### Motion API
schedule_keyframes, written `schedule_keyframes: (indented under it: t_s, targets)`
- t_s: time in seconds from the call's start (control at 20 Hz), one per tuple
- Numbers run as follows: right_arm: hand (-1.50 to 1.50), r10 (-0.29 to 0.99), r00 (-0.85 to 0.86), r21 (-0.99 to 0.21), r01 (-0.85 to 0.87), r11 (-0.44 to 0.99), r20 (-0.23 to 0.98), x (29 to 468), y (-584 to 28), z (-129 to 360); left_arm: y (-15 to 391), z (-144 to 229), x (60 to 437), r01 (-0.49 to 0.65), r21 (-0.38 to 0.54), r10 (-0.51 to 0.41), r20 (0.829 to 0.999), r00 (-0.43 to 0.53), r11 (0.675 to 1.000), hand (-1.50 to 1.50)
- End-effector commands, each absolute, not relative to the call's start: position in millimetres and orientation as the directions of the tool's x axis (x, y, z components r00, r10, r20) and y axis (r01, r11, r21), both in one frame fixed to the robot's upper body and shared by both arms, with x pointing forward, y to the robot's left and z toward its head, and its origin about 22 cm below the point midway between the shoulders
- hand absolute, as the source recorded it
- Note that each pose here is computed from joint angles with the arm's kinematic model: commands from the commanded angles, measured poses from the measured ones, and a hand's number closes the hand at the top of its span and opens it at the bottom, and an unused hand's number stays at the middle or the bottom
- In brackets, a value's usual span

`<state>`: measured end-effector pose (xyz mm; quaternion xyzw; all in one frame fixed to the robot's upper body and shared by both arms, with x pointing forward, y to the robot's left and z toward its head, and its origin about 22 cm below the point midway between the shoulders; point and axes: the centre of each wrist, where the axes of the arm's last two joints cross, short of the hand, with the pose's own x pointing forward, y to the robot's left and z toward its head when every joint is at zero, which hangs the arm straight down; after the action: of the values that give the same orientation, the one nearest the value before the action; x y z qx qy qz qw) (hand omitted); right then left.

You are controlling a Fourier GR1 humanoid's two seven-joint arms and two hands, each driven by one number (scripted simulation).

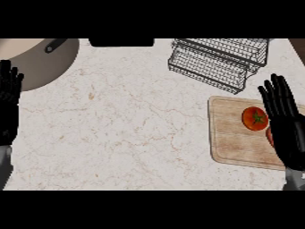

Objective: Pick the squash from the cutting board and place it in the tiered basket

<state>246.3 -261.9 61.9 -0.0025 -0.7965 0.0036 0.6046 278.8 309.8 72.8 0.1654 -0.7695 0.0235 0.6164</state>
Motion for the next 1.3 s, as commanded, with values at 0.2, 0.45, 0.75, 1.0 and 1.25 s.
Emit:
schedule_keyframes:
  t_s: [0.2, 0.45, 0.75, 1.0, 1.25]
  targets:
    - [1.5, -0.004, -0.195, 0.095, 0.456, 0.885, 0.981, 224, -364, 53, 325, 50, 267, -0.236, 0.381, -0.401, 0.915, -0.038, 0.894, 0.0]
    - [-1.5, -0.006, 0.208, -0.181, 0.863, 0.472, 0.978, 163, -411, -10, 322, 32, 257, -0.201, 0.392, -0.394, 0.919, 0.03, 0.898, 0.0]
    - [-1.5, 0.066, 0.262, -0.265, 0.87, 0.415, 0.963, 128, -399, 35, 308, 29, 265, -0.145, 0.407, -0.404, 0.913, 0.051, 0.902, 0.0]
    - [-1.5, 0.181, 0.54, -0.521, 0.586, 0.621, 0.822, 123, -409, 71, 302, 30, 273, -0.145, 0.409, -0.408, 0.912, 0.043, 0.901, 0.0]
    - [-1.5, 0.262, 0.676, -0.633, 0.383, 0.673, 0.689, 155, -418, 133, 312, 40, 280, -0.127, 0.427, -0.426, 0.904, 0.04, 0.895, 0.0]
